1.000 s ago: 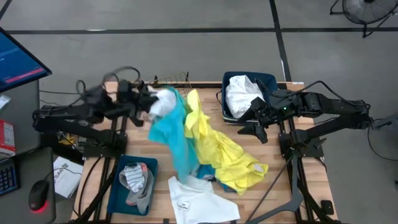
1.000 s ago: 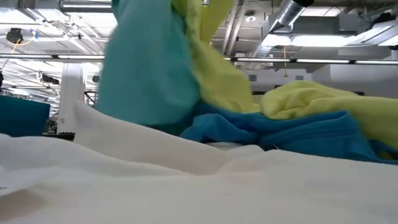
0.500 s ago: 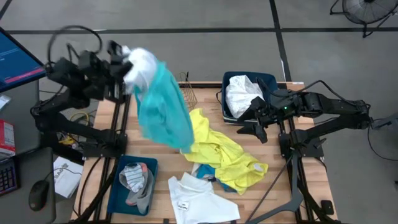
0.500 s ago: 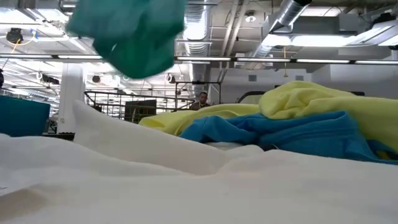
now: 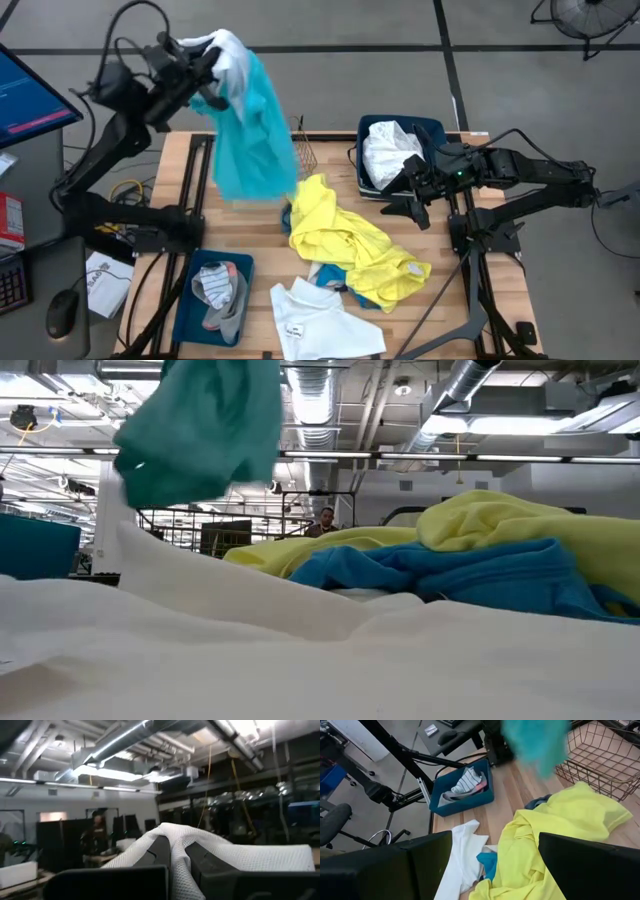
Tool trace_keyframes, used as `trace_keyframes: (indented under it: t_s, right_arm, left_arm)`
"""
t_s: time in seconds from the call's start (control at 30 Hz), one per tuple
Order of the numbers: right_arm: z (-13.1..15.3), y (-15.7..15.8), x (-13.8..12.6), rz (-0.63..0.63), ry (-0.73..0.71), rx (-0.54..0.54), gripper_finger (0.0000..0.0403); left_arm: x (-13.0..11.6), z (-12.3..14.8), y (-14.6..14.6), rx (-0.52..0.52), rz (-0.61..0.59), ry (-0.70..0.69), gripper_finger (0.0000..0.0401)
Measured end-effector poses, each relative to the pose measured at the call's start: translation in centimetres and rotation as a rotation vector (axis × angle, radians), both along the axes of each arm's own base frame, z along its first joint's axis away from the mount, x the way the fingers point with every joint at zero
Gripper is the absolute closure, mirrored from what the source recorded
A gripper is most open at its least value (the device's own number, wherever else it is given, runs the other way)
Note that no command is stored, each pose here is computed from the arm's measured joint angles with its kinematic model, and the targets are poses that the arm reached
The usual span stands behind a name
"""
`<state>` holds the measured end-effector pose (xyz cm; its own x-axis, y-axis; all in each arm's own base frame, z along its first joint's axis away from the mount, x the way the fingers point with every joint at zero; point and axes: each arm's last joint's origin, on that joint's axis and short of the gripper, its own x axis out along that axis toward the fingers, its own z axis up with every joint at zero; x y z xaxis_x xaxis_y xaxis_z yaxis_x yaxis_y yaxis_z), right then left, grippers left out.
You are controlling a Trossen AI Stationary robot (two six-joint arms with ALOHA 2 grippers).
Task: Pick & Place Cloths
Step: Put the light blue shorts into the gold wire basket
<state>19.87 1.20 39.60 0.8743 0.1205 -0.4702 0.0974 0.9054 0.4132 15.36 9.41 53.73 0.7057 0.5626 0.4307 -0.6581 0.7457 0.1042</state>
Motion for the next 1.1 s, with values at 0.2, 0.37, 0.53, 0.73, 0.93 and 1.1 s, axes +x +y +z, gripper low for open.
trace_keyframes:
  t_s: [0.2,0.37,0.53,0.73,0.93,1.1]
  right_arm:
    - [0.0,0.0,0.0,0.000,0.000,0.000,0.0112]
    - [0.0,0.0,0.0,0.001,0.000,0.000,0.0112]
    - [0.0,0.0,0.0,0.001,0.000,0.000,0.0112]
    - [0.0,0.0,0.0,0.002,0.001,0.000,0.0112]
    - [0.0,0.0,0.0,0.007,0.000,-0.009,0.0112]
    - [0.0,0.0,0.0,0.006,0.000,-0.010,0.0112]
  left_arm:
    - [1.7,-1.4,3.2,-0.024,0.043,0.087,0.0401]
    - [4.0,-2.9,4.9,-0.068,-0.040,0.148,0.0401]
    - [6.3,-4.4,4.3,-0.134,-0.164,0.232,0.0401]
    - [7.5,-6.7,2.9,-0.244,-0.004,0.434,0.0401]
    - [6.4,-8.0,4.4,-0.317,0.302,0.562,0.0401]
    - [5.3,-8.6,5.7,-0.368,0.427,0.610,0.0401]
